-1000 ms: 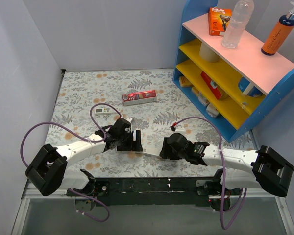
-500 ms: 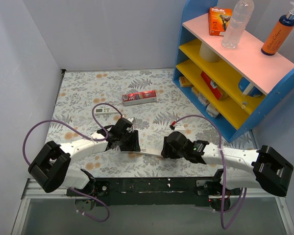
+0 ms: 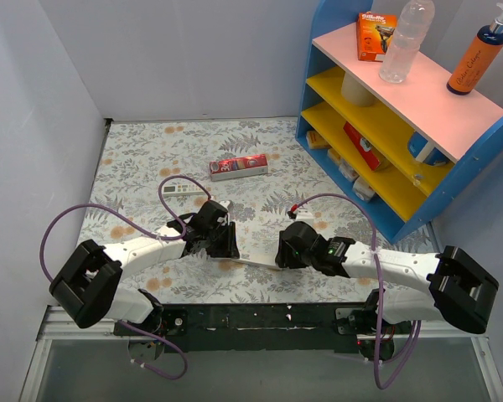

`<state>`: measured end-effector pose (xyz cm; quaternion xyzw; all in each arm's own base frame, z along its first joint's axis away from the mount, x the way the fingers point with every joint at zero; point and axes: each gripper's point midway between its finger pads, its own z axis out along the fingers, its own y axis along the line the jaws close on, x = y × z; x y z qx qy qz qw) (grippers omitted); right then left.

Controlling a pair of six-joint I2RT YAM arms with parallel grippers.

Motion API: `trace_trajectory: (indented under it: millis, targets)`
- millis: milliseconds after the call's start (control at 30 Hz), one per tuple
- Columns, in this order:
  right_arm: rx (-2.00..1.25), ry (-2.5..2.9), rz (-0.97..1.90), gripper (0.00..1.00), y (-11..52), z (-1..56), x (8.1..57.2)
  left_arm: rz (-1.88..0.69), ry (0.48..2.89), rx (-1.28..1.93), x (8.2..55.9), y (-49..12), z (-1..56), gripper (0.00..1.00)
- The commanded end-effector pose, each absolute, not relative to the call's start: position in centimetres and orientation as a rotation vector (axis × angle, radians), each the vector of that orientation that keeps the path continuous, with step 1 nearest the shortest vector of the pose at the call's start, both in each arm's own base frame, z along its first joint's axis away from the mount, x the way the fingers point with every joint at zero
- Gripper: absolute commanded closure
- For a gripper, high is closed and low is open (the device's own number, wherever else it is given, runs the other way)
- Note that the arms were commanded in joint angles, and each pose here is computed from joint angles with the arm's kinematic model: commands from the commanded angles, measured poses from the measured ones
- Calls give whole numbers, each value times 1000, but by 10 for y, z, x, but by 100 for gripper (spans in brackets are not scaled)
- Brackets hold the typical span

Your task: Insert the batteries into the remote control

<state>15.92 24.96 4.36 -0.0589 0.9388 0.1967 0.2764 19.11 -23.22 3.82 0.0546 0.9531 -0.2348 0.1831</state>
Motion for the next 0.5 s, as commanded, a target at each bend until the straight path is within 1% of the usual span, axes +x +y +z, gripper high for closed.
trace_trajectory:
  millis: [0, 467]
  targets:
    - [-148, 2505, 526, 52, 251, 50, 167, -633, 2679, 157, 196, -232, 39, 74]
    - [-182, 2665, 535, 52, 238, 9, 133, -635, 2698, 163, 192, -232, 36, 74]
